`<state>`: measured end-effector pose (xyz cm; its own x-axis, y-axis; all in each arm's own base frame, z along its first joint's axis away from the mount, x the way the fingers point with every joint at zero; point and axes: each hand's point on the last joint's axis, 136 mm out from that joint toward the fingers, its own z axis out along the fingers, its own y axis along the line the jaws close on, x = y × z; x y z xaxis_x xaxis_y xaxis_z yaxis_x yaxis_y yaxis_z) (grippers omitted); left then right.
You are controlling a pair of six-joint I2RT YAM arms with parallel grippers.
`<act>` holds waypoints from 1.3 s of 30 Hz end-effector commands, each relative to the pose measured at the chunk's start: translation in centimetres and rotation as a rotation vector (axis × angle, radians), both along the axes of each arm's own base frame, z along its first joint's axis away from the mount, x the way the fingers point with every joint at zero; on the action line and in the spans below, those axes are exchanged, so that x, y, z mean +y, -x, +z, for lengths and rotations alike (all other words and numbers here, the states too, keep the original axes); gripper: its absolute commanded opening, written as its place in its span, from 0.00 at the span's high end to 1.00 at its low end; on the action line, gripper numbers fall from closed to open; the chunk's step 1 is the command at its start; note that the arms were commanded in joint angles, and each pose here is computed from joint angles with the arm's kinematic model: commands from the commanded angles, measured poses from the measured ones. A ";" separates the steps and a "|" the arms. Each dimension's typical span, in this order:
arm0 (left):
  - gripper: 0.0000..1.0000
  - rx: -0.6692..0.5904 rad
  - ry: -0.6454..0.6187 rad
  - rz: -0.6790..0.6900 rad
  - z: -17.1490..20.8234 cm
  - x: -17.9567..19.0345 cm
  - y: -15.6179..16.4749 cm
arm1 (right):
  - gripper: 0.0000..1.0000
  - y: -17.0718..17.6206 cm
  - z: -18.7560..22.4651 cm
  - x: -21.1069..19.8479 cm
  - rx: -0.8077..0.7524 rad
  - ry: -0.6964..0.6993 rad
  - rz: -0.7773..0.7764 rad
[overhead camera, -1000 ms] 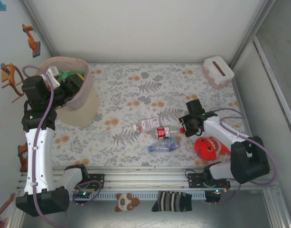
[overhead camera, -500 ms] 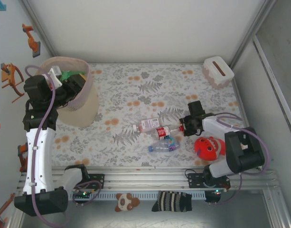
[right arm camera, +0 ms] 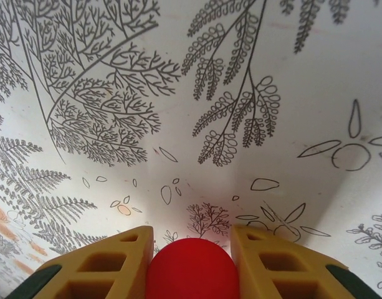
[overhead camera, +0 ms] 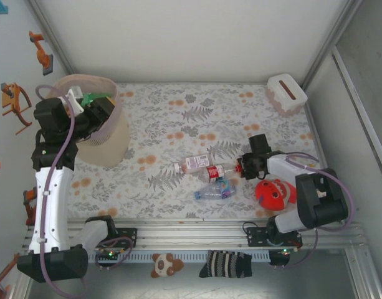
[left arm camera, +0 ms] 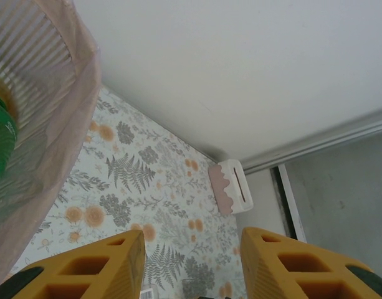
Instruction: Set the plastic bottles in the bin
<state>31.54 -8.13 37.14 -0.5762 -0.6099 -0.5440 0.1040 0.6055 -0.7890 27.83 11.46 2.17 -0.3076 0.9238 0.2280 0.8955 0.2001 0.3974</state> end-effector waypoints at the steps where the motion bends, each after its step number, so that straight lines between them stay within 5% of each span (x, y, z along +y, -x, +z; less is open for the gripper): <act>1: 0.57 -0.047 0.005 -0.007 1.8 -0.3 -0.1 | 0.75 0.0 0.6 -0.7 -0.022 0.002 -0.038; 14: 0.53 -0.105 -0.017 -0.133 2.9 -3.0 0.0 | 1.00 -3.1 12.3 -4.0 -0.381 0.282 0.147; 23: 0.47 -0.303 -0.031 -0.436 5.5 -9.4 1.8 | 1.00 -5.0 24.2 -1.8 -0.835 0.466 0.556; 29: 0.46 -0.448 -0.066 -0.609 6.3 -14.1 3.4 | 1.00 -3.7 31.1 1.1 -1.148 0.473 0.754; 39: 0.21 -0.634 -0.117 -0.890 5.9 -21.8 7.5 | 1.00 1.2 41.2 5.6 -1.674 0.402 0.977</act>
<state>25.18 -28.46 41.32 -0.5069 -0.0646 -0.8596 0.8242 0.2557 -0.5052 29.20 15.67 37.89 -0.4729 0.3036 -0.8272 -0.5095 0.6716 0.5378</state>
